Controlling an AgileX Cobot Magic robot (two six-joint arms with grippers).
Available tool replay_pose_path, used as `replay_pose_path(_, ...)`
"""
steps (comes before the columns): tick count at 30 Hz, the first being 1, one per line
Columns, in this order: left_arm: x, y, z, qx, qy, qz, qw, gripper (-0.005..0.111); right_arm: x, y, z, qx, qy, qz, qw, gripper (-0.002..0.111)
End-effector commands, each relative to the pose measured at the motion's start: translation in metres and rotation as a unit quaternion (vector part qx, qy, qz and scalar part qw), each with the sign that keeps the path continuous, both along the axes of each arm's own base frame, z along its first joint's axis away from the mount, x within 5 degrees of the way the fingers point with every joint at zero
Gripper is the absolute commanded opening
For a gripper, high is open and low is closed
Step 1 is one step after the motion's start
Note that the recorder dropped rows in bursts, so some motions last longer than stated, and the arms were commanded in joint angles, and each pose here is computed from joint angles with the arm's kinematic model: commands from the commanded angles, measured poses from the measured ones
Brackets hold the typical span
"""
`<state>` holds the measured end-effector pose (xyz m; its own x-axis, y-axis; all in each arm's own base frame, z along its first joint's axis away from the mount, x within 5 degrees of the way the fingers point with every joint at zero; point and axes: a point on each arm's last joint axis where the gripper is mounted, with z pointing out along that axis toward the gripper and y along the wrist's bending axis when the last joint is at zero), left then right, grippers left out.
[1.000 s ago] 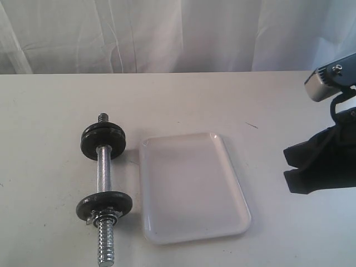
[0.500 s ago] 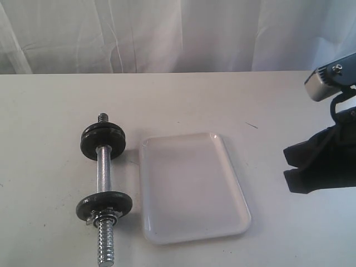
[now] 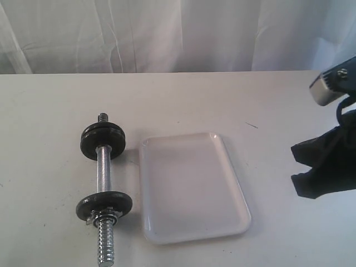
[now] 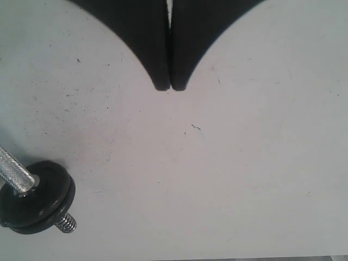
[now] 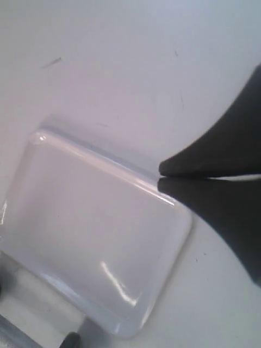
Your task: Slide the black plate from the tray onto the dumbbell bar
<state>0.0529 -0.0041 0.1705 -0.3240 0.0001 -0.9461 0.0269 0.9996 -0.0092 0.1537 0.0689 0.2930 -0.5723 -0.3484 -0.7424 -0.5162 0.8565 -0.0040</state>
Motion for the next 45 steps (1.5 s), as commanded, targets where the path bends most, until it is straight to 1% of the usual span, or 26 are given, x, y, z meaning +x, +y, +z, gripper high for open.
replay_pose_path(1, 0.000, 0.000, -0.001, -0.011, -0.001, 0.002, 1.000, 0.000, -0.013, -0.011, -0.010, 0.023, -0.075, -0.038, 0.996, 0.000)
replay_pose_path(4, 0.000, 0.000, -0.001, -0.011, -0.001, 0.002, 1.000, 0.000, -0.029, -0.020, -0.026, 0.055, -0.119, -0.063, 0.989, 0.000)
replay_pose_path(11, 0.000, 0.000, -0.001, -0.011, -0.002, 0.002, 1.000, 0.000, -0.065, -0.041, -0.062, 0.098, -0.139, -0.130, 0.977, 0.000)
replay_pose_path(18, 0.000, 0.000, -0.001, -0.011, -0.002, 0.002, 1.000, 0.000, -0.087, -0.056, -0.076, 0.092, -0.154, -0.202, 0.963, 0.000)
replay_pose_path(21, 0.000, 0.000, -0.001, -0.011, -0.002, 0.002, 1.000, 0.000, -0.092, -0.061, -0.077, 0.092, -0.179, -0.228, 0.953, 0.000)
replay_pose_path(27, 0.000, 0.000, -0.001, -0.011, -0.002, 0.002, 1.000, 0.000, -0.098, -0.068, -0.084, 0.067, -0.214, -0.268, 0.937, 0.000)
replay_pose_path(29, 0.000, 0.000, -0.001, -0.011, -0.002, 0.002, 1.000, 0.000, -0.098, -0.069, -0.089, 0.069, -0.213, -0.280, 0.934, 0.000)
replay_pose_path(34, 0.000, 0.000, -0.001, -0.011, -0.002, 0.002, 1.000, 0.000, -0.100, -0.072, -0.108, 0.099, -0.197, -0.320, 0.921, 0.000)
replay_pose_path(37, 0.000, 0.000, -0.001, -0.011, -0.002, 0.002, 1.000, 0.000, -0.100, -0.072, -0.114, 0.106, -0.194, -0.324, 0.920, 0.000)
replay_pose_path(45, 0.000, 0.000, -0.001, -0.011, -0.002, 0.002, 1.000, 0.000, -0.100, -0.072, -0.112, 0.103, -0.211, -0.319, 0.918, 0.000)
